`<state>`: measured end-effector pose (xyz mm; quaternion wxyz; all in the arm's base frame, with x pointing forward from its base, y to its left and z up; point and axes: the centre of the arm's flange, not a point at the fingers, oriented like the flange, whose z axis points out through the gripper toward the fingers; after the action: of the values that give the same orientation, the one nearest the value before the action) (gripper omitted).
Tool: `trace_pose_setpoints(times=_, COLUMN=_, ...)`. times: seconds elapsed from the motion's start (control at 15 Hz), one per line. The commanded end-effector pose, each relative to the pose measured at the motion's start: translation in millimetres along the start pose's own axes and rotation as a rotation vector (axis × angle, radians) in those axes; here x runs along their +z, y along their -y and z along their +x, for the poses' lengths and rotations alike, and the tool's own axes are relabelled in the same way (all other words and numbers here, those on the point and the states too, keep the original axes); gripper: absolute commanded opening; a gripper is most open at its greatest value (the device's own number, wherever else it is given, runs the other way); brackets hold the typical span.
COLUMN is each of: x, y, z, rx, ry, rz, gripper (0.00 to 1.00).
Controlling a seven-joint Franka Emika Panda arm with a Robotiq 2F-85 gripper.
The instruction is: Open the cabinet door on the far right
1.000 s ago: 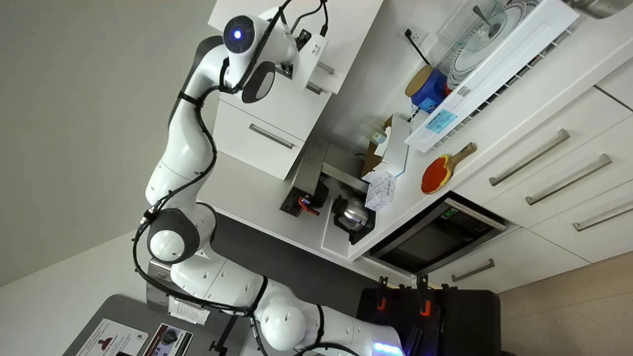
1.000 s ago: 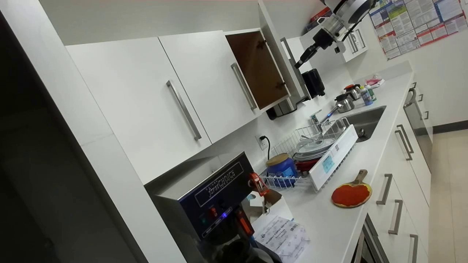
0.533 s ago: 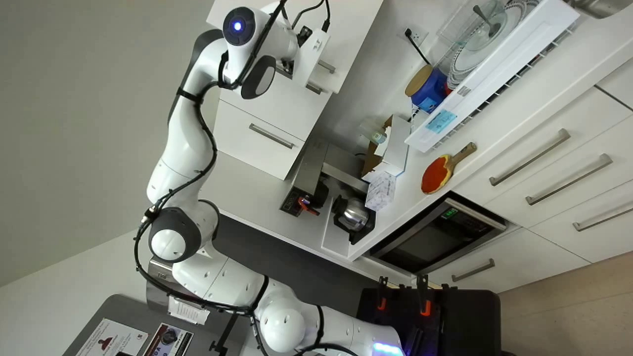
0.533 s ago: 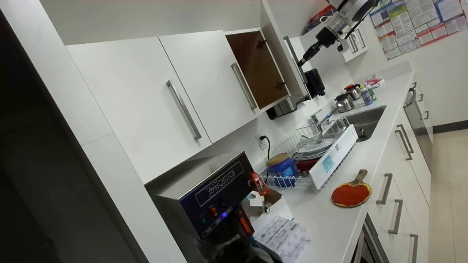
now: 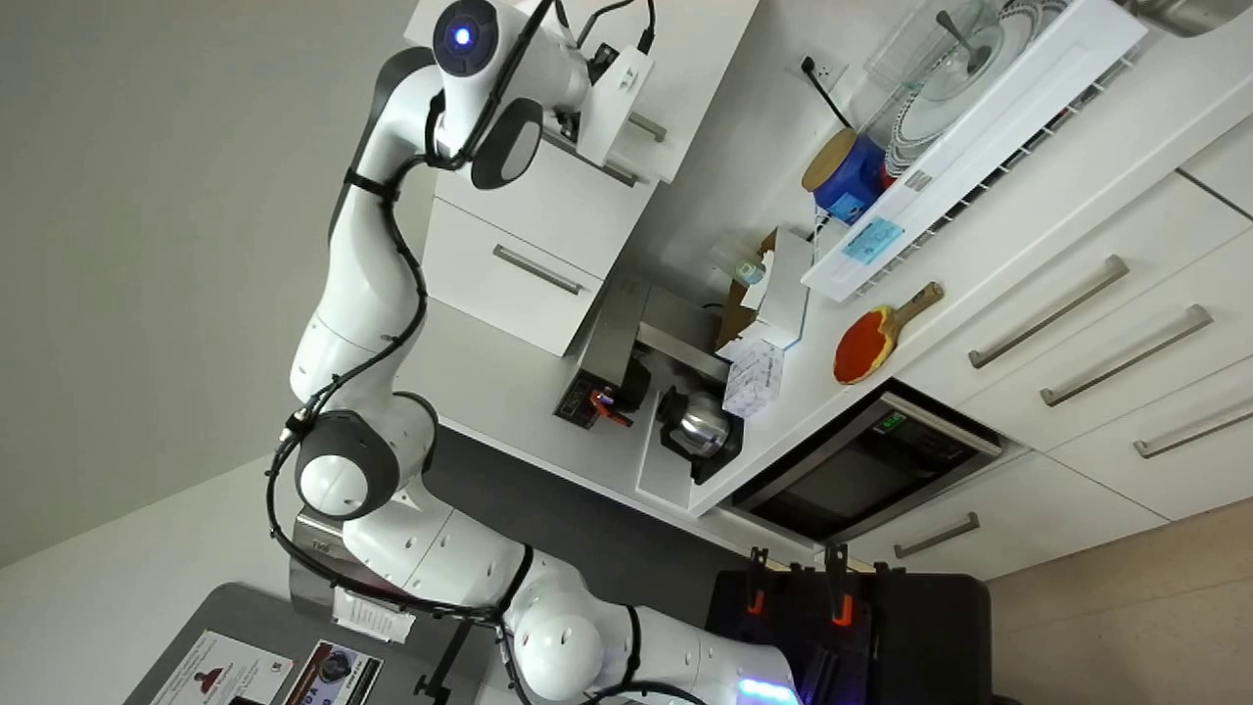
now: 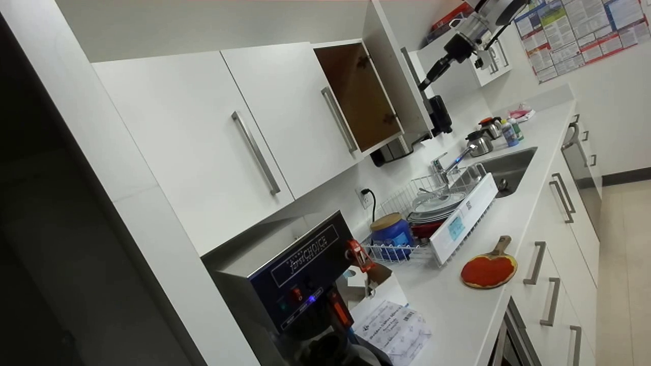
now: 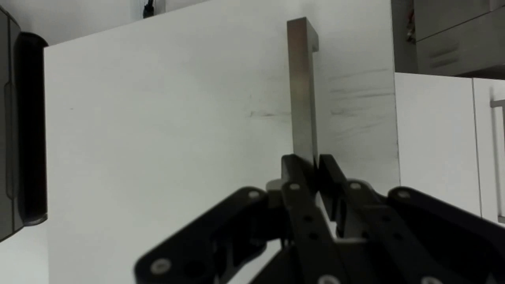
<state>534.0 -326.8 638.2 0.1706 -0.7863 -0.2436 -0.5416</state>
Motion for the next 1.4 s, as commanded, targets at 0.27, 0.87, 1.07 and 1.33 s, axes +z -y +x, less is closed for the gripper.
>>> trace_pose_setpoints(times=0.27, x=-57.9, y=35.1, z=38.7, rx=0.22, ry=0.158, rz=-0.097, gripper=0.42)
trace_pose_setpoints(times=0.87, x=-107.2, y=107.1, z=79.1, rx=0.507, ry=0.488, rz=-0.466, gripper=0.99)
trace_pose_setpoints(times=1.07, x=-93.5, y=126.9, z=78.4, rx=0.536, ry=0.594, rz=-0.556, gripper=1.0)
trace_pose_setpoints(times=1.33, x=-40.7, y=146.7, z=51.3, rx=0.547, ry=0.648, rz=-0.613, gripper=1.0)
